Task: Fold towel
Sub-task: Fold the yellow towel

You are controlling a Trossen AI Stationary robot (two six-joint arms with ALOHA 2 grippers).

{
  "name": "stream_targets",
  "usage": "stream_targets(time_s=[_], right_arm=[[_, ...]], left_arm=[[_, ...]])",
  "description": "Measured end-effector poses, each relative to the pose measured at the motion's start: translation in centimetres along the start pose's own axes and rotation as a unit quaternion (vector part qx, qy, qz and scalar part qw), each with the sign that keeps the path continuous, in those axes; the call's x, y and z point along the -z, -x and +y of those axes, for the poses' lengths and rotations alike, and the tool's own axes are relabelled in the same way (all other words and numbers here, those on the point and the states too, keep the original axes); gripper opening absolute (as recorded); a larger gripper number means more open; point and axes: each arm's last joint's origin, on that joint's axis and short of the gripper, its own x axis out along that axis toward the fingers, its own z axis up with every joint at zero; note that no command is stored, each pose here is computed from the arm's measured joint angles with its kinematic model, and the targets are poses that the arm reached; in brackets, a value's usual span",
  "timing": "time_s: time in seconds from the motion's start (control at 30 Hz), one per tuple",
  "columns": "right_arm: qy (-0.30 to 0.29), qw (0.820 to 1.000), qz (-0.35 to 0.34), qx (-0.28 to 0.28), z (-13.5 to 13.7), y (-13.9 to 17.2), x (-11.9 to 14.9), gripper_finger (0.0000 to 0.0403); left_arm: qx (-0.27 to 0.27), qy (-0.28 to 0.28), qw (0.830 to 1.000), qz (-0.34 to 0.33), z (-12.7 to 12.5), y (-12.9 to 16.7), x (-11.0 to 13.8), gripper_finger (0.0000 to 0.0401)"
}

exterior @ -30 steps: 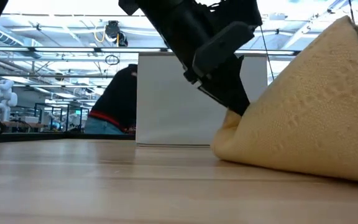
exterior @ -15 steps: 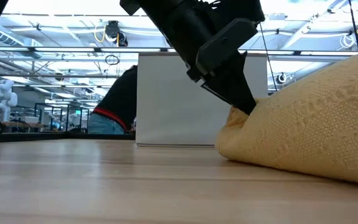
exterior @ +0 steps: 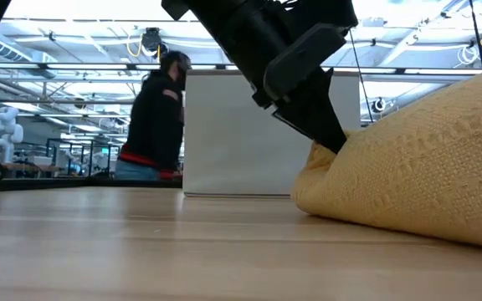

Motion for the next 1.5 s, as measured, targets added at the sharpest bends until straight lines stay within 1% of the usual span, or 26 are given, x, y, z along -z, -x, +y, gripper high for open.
stream_targets(time_s=[0.1,0.23,0.37,0.43,0.67,0.8,0.93,1.0,1.1,1.17,1.43,1.5], right_arm=[[0.006,1.000,0.016,0.025,0.1,-1.8,0.8,0.0000],[0.006,0.999,0.009,0.043,0.2,-3.1,1.0,0.0000],[0.009,0.999,0.002,0.045,0.2,-3.4,0.9,0.0000],[0.009,0.999,-0.001,0.043,0.2,-3.3,0.9,0.0000],[0.011,0.999,0.000,0.038,0.2,-3.3,0.8,0.0000],[0.014,0.999,0.000,0.038,0.2,-3.3,0.8,0.0000],[0.014,0.999,0.000,0.037,0.2,-3.3,0.8,0.0000],[0.014,0.999,0.000,0.037,0.2,-3.3,0.8,0.0000],[0.015,0.999,0.000,0.036,0.2,-3.3,0.8,0.0000],[0.014,0.999,0.001,0.035,0.2,-3.3,0.8,0.0000],[0.015,0.999,0.001,0.034,0.3,-3.3,0.8,0.0000],[0.015,0.999,0.001,0.034,0.3,-3.3,0.8,0.0000]], left_arm=[[0.003,-0.024,1.000,-0.001,-0.4,0.1,0.0,0.0051],[0.010,-0.076,0.997,-0.027,-1.5,0.4,-0.4,0.0051],[0.005,-0.121,0.991,-0.064,-2.4,0.8,-1.0,0.0051],[-0.003,-0.131,0.988,-0.078,-2.4,0.8,-1.3,0.0051],[-0.017,-0.126,0.988,-0.092,-1.1,0.5,-1.7,0.0051],[-0.001,-0.121,0.988,-0.098,-0.5,0.3,-1.9,0.0051],[-0.001,-0.121,0.988,-0.101,-0.2,0.2,-2.0,0.0050],[0.004,-0.128,0.986,-0.103,-0.2,-0.5,-1.8,0.0050],[0.027,-0.146,0.984,-0.099,-0.3,-2.2,-0.9,0.0050],[0.027,-0.149,0.984,-0.091,-0.5,-3.1,-0.3,0.0050],[0.014,-0.144,0.982,-0.120,-0.7,-3.6,-0.5,0.0051],[0.012,-0.154,0.981,-0.120,-0.6,-3.7,-0.6,0.0051]])
